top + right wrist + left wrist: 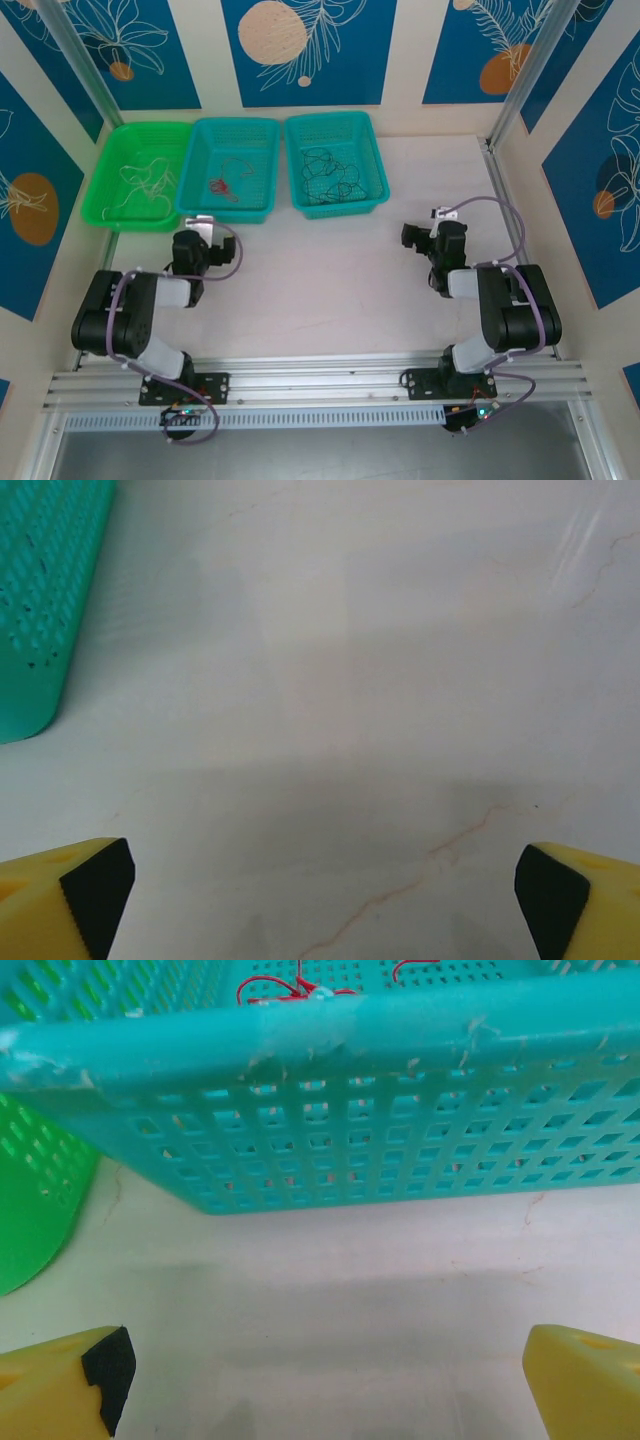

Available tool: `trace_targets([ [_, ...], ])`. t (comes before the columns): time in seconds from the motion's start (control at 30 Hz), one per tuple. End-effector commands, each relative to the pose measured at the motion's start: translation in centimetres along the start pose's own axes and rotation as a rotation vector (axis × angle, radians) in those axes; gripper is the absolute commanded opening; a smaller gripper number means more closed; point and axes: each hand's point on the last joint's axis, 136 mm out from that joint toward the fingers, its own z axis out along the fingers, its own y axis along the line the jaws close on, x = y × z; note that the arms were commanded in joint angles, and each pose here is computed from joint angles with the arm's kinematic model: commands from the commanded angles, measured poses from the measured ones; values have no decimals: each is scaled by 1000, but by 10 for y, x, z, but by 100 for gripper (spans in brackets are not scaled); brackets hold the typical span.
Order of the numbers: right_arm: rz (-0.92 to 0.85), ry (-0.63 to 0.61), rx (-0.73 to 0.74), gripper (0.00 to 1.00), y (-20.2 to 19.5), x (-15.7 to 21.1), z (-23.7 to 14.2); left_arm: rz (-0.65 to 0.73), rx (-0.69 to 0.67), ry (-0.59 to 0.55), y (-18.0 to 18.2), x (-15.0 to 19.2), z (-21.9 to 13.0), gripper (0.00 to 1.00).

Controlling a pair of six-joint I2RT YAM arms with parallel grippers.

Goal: Untangle the cables

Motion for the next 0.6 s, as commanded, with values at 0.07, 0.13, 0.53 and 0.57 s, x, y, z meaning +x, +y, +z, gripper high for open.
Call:
trace_targets([
  [0.07, -37, -99, -73, 99, 14, -25, -2, -3, 27, -95, 0, -27, -1, 100],
  [0.13, -37, -100, -79, 99, 15, -25, -2, 4, 43, -96, -3, -28, 0, 100],
  [0.53, -53, -99, -108, 99, 20, -24, -3, 6, 48, -96, -4, -28, 0, 100],
  [0.57, -61, -102, -103, 99, 21, -25, -4, 6, 49, -96, -4, -28, -1, 100],
])
